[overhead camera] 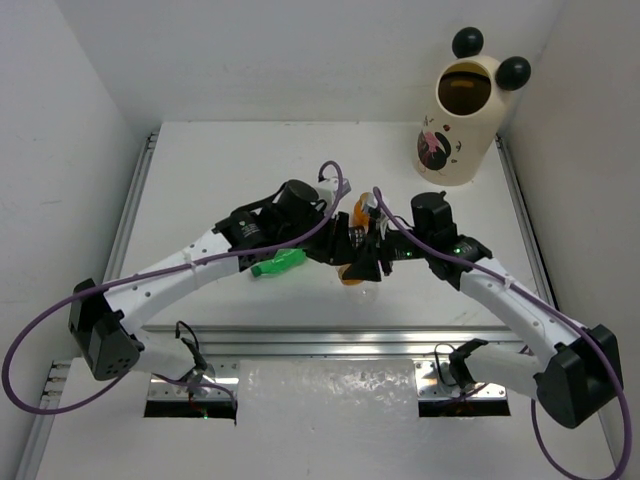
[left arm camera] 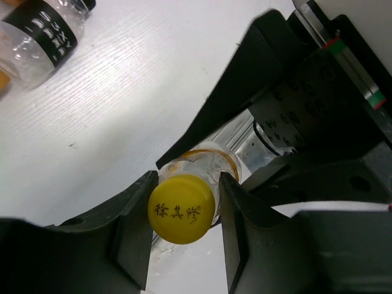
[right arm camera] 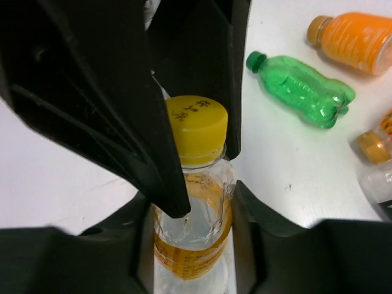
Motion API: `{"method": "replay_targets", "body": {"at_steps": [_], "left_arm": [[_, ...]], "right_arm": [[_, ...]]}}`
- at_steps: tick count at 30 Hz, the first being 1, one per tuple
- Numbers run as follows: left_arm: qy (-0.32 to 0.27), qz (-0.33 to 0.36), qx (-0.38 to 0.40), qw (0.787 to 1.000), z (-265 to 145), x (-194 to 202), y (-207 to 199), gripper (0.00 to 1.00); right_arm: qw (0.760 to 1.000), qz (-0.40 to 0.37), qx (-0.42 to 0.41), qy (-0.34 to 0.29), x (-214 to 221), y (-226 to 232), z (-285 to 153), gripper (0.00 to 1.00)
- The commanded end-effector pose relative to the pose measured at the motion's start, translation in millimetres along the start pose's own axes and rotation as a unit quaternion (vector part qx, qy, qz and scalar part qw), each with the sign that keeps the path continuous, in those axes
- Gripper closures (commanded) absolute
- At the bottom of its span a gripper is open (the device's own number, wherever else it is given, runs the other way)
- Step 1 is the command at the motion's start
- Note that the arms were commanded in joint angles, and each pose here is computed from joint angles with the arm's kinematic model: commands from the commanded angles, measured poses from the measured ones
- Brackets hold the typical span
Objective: Put the plastic bottles in the bin
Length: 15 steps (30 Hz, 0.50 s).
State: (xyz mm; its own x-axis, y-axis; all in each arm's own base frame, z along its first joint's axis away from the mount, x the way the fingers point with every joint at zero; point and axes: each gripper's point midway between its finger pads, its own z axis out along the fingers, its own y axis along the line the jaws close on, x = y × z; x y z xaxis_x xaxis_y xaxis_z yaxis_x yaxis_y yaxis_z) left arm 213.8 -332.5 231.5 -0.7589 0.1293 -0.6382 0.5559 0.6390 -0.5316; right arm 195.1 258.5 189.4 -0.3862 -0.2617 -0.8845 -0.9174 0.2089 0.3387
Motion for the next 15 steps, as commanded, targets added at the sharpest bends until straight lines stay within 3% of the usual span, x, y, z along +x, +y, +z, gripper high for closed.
{"method": "replay_targets", "body": {"at_steps": [1, 2, 3, 5, 7, 8, 9, 12, 13, 15], "left_arm": [[-0.102, 0.027, 0.028, 0.994, -18.8, -64.7, -36.8, 1.00], [-0.110, 0.026, 0.018, 0.993, -21.0, -70.2, -35.6, 0.99], [-0.118, 0.025, 0.011, 0.993, -24.8, -78.2, -37.1, 0.82], [-0.145, 0.019, -0.018, 0.989, -31.3, -91.3, -30.9, 0.50], [-0.187, 0.004, -0.056, 0.981, -44.4, -107.0, -21.1, 0.30], [-0.200, -0.006, -0.083, 0.976, -50.3, -110.5, -12.3, 0.06], [-0.243, -0.029, -0.133, 0.960, -67.9, -125.2, 2.3, 0.00], [-0.302, -0.075, -0.228, 0.923, -114.7, -134.6, 30.8, 0.00], [-0.339, -0.096, -0.279, 0.893, -137.5, -139.2, 47.7, 0.00], [-0.374, -0.108, -0.325, 0.862, -174.7, -132.8, 64.6, 0.00]], "right_arm": [[0.999, -0.033, 0.011, -0.021, -22.4, -1.1, 0.2, 0.89], [0.999, -0.034, 0.013, -0.025, -24.2, -1.2, -0.3, 0.92], [0.998, -0.039, 0.025, -0.032, -28.7, -4.4, -1.1, 0.98], [0.995, -0.044, 0.059, -0.060, -42.2, -11.2, -5.1, 1.00], [0.991, -0.031, 0.107, -0.078, -49.2, -22.5, -11.1, 1.00], [0.986, -0.046, 0.125, -0.103, -63.9, -24.4, -16.8, 1.00], [0.978, -0.036, 0.171, -0.116, -70.8, -37.3, -23.5, 1.00], [0.951, -0.033, 0.266, -0.154, -97.0, -62.4, -44.9, 1.00], [0.919, -0.027, 0.348, -0.182, -114.8, -85.4, -66.7, 1.00], [0.888, -0.033, 0.416, -0.195, -130.3, -109.8, -84.3, 1.00]]}}
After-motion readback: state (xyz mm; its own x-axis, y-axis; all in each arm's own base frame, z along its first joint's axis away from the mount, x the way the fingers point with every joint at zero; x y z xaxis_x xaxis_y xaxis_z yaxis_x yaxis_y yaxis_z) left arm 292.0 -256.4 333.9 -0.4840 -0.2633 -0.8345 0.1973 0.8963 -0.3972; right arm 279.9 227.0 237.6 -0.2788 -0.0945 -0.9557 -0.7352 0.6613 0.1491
